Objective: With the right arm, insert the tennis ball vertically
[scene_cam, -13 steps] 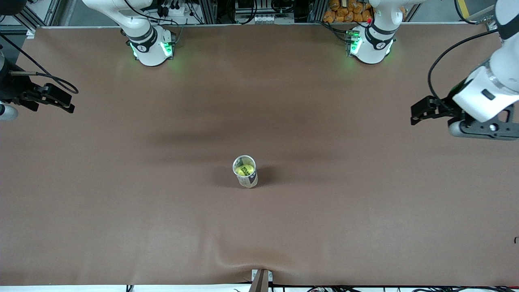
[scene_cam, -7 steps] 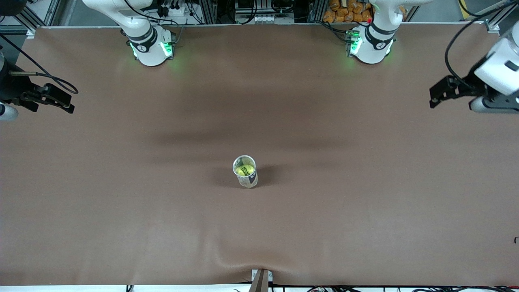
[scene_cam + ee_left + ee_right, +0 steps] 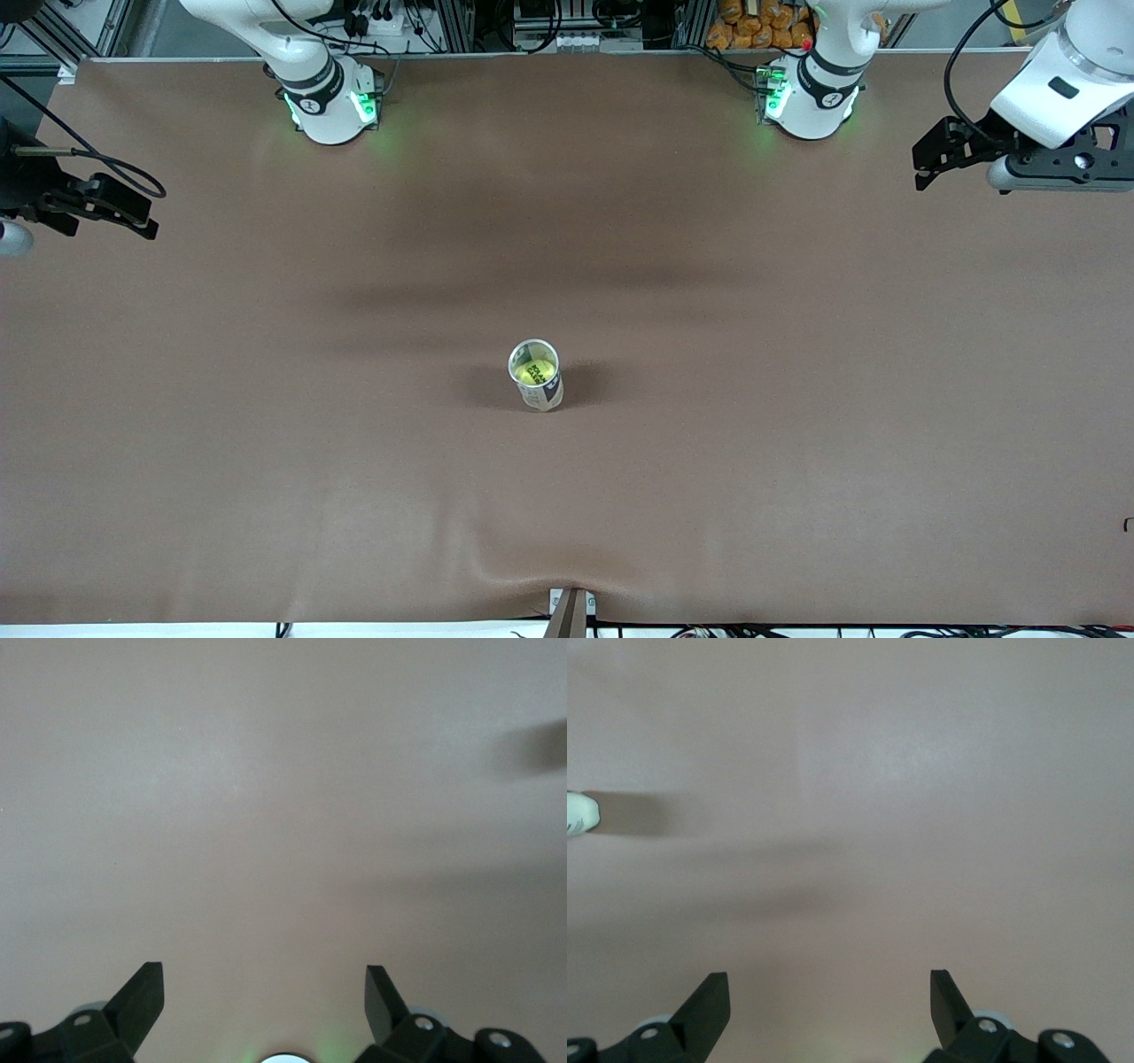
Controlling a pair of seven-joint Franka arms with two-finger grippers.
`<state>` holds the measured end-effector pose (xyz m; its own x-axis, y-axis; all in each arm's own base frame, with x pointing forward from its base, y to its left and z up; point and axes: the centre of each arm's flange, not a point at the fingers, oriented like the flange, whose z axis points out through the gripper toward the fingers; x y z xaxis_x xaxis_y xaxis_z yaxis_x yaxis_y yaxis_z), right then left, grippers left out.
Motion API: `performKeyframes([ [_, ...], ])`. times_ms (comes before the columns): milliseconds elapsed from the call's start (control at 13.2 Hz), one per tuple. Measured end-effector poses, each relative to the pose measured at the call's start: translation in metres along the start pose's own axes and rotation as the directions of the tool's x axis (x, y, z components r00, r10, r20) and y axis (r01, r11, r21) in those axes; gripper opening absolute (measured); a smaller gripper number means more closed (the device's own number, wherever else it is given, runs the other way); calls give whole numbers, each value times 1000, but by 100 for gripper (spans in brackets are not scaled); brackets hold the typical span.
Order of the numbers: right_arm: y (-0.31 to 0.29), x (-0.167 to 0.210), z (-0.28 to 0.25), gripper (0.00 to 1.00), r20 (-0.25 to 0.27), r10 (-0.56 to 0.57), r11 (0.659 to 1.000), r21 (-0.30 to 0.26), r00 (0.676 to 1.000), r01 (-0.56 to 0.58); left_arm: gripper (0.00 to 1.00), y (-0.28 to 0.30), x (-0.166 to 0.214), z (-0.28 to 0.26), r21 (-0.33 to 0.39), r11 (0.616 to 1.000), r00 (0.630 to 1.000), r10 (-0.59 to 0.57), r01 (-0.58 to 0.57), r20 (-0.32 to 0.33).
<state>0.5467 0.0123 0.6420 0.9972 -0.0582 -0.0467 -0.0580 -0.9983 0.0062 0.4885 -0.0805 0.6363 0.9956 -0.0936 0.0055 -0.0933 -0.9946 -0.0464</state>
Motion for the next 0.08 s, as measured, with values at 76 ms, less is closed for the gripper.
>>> performKeyframes([
  [76,1,0,0,100,3,1,1000,0,1000,-1,100,-1,1,-3,-1,1000,1000,-2,2,-9],
])
